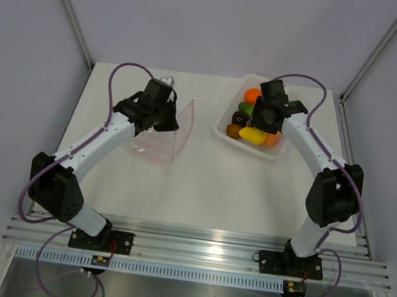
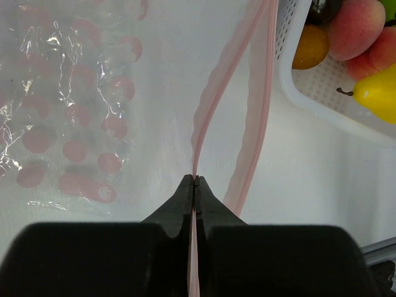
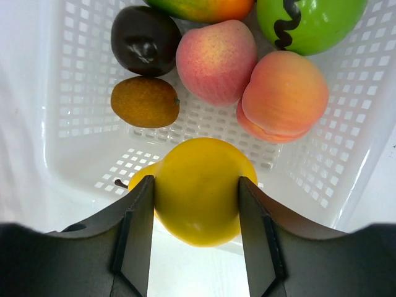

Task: Place the food in the zip-top bag and seal the zipper
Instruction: Pick up the fake fruit from the bin.

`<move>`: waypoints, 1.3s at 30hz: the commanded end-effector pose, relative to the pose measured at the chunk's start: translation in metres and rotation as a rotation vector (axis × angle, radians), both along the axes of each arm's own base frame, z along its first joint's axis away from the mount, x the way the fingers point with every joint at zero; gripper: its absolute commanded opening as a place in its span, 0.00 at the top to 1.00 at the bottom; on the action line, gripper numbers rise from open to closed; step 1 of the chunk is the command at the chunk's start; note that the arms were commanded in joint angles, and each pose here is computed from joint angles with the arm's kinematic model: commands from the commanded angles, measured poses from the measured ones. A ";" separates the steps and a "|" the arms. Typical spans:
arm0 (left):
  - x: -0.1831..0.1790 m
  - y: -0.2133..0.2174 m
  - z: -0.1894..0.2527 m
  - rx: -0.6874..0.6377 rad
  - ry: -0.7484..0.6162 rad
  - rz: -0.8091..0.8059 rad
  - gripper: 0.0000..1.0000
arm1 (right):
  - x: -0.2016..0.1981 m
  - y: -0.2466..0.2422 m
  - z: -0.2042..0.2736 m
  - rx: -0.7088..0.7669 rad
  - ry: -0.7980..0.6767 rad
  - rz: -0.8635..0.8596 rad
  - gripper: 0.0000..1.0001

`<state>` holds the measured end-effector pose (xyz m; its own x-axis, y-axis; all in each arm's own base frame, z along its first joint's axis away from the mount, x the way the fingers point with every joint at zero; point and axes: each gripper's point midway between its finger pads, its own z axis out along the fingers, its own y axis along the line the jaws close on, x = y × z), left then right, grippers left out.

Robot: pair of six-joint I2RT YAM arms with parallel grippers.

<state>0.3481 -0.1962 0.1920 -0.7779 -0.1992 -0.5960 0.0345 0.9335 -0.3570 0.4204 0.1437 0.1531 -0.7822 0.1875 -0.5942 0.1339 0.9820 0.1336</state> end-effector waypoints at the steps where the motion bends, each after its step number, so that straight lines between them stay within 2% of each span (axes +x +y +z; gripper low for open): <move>1: 0.010 -0.004 0.009 -0.024 -0.042 -0.003 1.00 | 0.003 -0.002 0.029 0.015 -0.088 -0.021 0.78; 13: 0.015 -0.054 0.004 -0.047 0.013 -0.081 1.00 | -0.005 -0.002 0.080 0.072 -0.190 -0.023 0.76; 23: 0.014 -0.095 0.014 -0.117 0.022 -0.130 1.00 | -0.007 -0.011 0.064 0.025 -0.165 -0.049 0.76; 34: 0.024 -0.123 0.010 -0.124 0.046 -0.154 1.00 | -0.011 -0.012 0.077 0.039 -0.203 -0.038 0.76; 39: 0.027 -0.132 0.014 -0.136 0.046 -0.168 1.00 | -0.014 -0.003 0.099 0.104 -0.258 0.001 0.76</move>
